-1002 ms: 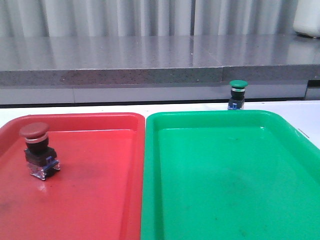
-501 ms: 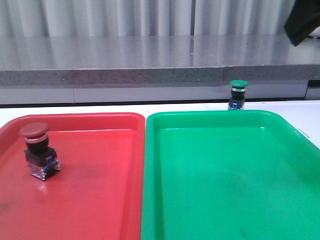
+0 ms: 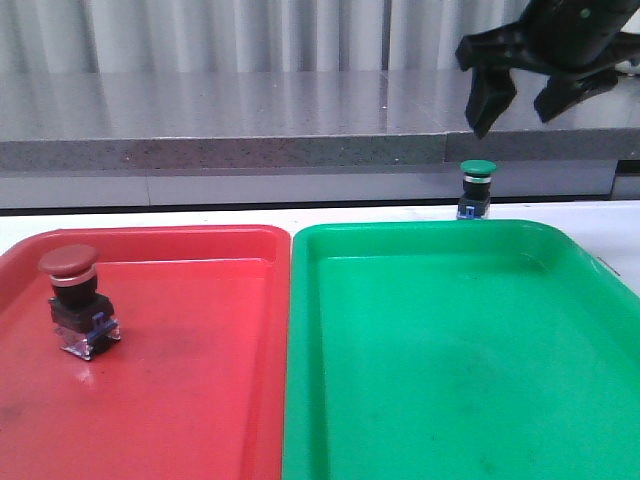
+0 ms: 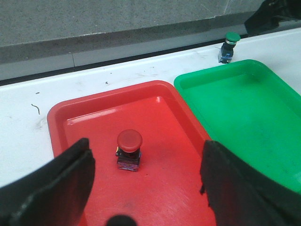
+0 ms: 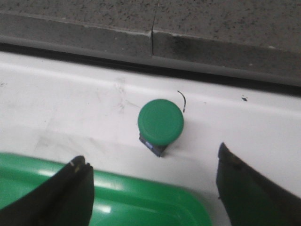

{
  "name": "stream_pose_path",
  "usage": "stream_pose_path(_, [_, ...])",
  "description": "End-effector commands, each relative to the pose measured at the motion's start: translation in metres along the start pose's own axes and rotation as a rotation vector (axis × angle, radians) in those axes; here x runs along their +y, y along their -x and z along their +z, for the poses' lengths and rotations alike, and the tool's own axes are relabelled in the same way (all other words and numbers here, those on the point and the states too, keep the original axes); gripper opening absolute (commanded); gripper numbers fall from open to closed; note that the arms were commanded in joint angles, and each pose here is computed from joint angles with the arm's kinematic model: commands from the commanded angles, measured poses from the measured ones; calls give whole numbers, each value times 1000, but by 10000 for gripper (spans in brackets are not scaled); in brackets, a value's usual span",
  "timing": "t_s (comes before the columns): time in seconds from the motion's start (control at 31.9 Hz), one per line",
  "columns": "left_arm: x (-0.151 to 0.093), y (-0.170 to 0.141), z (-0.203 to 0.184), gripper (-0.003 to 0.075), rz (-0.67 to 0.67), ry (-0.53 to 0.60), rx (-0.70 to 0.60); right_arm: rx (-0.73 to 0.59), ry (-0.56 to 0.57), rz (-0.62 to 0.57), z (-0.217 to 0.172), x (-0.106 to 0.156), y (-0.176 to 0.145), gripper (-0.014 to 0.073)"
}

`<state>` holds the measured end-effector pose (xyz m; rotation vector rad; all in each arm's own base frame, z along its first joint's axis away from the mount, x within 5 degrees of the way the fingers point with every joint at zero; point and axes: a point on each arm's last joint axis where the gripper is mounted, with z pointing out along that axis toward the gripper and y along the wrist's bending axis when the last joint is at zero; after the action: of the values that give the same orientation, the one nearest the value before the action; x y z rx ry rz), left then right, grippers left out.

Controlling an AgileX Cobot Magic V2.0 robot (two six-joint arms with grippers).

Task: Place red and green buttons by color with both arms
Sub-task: 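Lower the right gripper onto the green-capped button and close it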

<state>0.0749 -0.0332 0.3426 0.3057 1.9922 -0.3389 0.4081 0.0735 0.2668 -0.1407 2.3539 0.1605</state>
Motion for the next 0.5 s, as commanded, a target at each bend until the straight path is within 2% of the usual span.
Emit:
stream_pose_path(0.0, [-2,13,-4,472,-3,-16,-90,-135,7,-3,0,2,28,563])
stream_pose_path(0.47, [-2,13,-4,472,-3,-16,-90,-166,-3,0,64,-3,25,551])
